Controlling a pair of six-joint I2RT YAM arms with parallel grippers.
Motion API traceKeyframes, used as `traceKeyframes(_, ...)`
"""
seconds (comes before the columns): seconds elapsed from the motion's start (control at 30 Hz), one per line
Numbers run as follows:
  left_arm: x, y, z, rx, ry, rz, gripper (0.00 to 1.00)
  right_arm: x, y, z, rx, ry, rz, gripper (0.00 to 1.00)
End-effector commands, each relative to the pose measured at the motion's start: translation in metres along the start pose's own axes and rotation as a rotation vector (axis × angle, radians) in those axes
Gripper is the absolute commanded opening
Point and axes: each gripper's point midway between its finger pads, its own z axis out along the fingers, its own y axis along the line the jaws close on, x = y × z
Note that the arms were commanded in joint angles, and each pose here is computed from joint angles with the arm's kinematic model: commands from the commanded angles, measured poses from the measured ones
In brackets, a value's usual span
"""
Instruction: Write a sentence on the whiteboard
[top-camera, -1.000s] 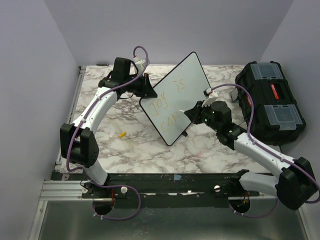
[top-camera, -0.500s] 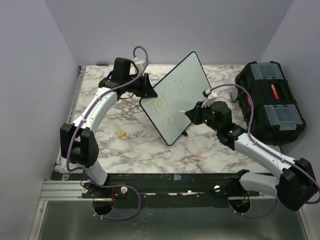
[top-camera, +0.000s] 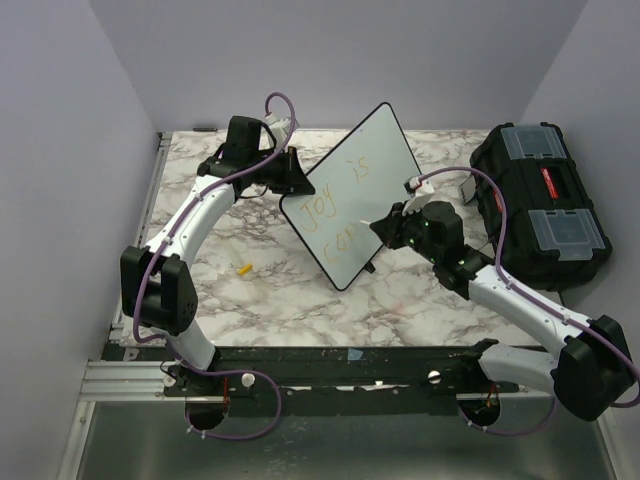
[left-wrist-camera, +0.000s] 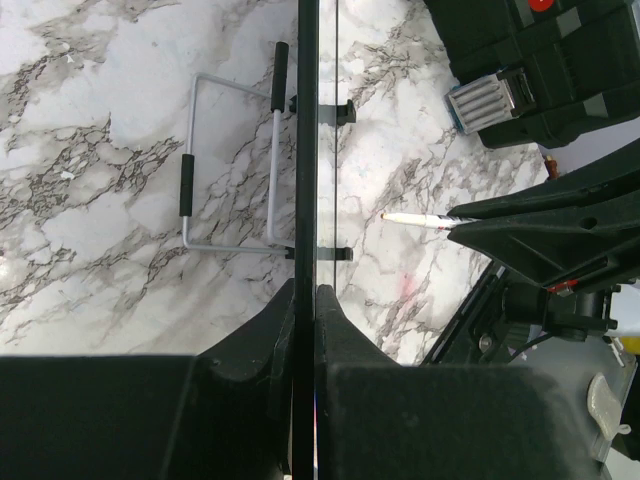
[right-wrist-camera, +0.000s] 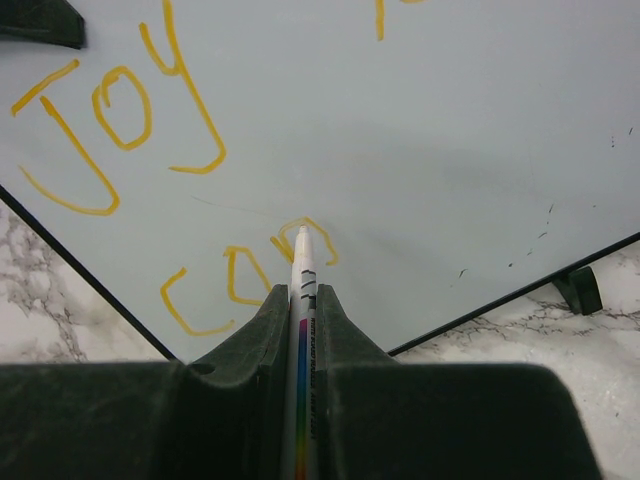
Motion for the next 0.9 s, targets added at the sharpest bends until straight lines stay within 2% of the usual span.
traceKeyframes(0.0,0.006,0.004,0.004,-0.009,0.01,0.045,0.0,-0.013,0.001,0.001,-0.004,-0.014,-0.012,0.01)
traceKeyframes(0.53,0.011,0.004,0.003,-0.01,0.027,0.051,0.0,-0.023,0.004,0.005,-0.01,-0.034,-0.019,0.01)
traceKeyframes(0.87,0.013,0.004,0.001,-0.012,0.035,0.056,0.0,-0.015,0.006,0.008,-0.025,-0.011,-0.011,0.01)
